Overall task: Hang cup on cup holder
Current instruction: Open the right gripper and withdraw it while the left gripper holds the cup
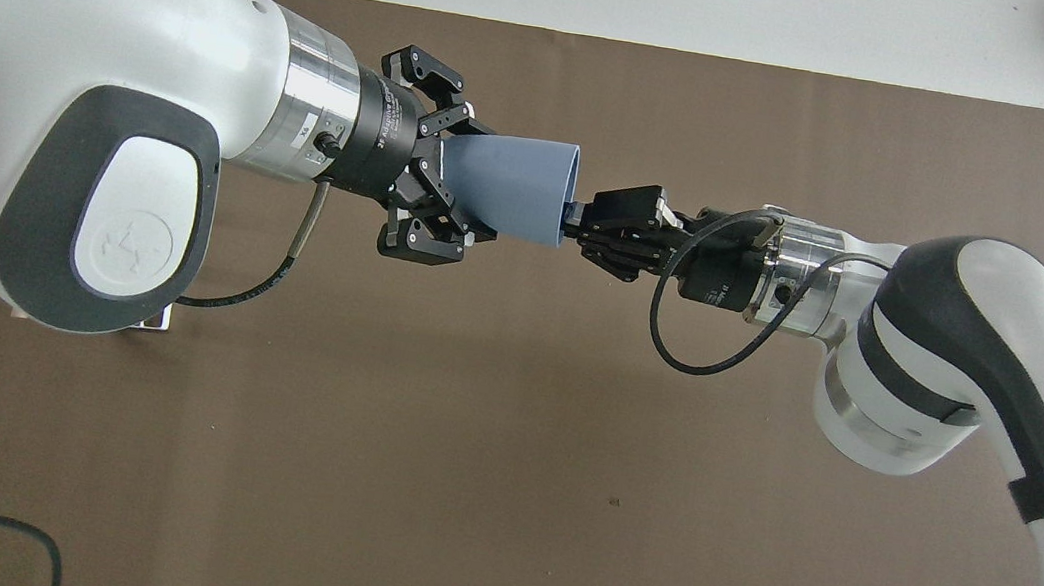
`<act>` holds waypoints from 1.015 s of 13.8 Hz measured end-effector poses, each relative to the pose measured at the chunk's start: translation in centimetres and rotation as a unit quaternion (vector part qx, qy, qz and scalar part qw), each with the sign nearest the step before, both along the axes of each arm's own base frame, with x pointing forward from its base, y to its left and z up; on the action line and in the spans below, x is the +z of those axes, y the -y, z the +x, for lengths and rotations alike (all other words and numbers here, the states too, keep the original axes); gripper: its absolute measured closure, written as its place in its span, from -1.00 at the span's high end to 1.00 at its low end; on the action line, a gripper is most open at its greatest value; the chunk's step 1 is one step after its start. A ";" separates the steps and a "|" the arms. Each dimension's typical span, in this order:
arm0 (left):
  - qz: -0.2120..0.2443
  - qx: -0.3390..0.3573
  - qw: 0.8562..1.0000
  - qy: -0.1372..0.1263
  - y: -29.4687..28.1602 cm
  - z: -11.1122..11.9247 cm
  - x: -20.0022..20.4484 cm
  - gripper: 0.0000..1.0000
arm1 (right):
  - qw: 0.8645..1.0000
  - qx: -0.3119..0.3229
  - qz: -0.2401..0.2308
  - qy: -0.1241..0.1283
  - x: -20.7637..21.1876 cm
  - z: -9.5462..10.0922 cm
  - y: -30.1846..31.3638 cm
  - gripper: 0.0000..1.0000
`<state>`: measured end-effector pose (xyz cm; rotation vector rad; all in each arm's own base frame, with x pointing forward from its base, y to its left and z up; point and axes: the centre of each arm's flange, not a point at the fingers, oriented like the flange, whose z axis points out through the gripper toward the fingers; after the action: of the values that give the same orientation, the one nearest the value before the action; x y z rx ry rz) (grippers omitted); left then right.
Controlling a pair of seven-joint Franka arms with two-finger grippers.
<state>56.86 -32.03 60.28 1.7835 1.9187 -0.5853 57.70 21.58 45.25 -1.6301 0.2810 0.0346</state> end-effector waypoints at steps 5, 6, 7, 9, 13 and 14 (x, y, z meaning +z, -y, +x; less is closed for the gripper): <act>0.003 0.008 1.000 0.001 -0.6 0.4 -0.2 0.54 | 1.000 0.006 0.008 -0.018 0.6 -0.3 -0.4 -0.13; 0.007 0.008 1.000 0.003 -0.6 0.5 -0.2 0.54 | 1.000 0.006 0.008 -0.020 0.6 -0.3 -0.5 0.13; 0.011 0.007 1.000 0.004 -0.7 0.5 -0.2 0.54 | 1.000 0.006 0.008 -0.020 0.6 -0.3 -0.5 0.26; 0.013 0.007 1.000 0.005 -0.7 0.5 -0.3 0.54 | 1.000 0.006 0.008 -0.020 0.6 -0.3 -0.5 0.26; 0.039 0.003 0.999 0.018 -0.9 0.5 -0.5 0.54 | 1.000 0.014 -0.015 -0.014 0.3 -0.3 0.0 0.30; 0.059 -0.001 0.998 0.029 -0.9 0.5 -0.6 0.54 | 0.999 0.020 -0.036 -0.009 0.0 -0.2 0.8 0.29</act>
<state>57.37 -31.14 59.66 1.8537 1.9483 -0.4254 57.49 20.81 45.28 -1.7077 0.2674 0.0702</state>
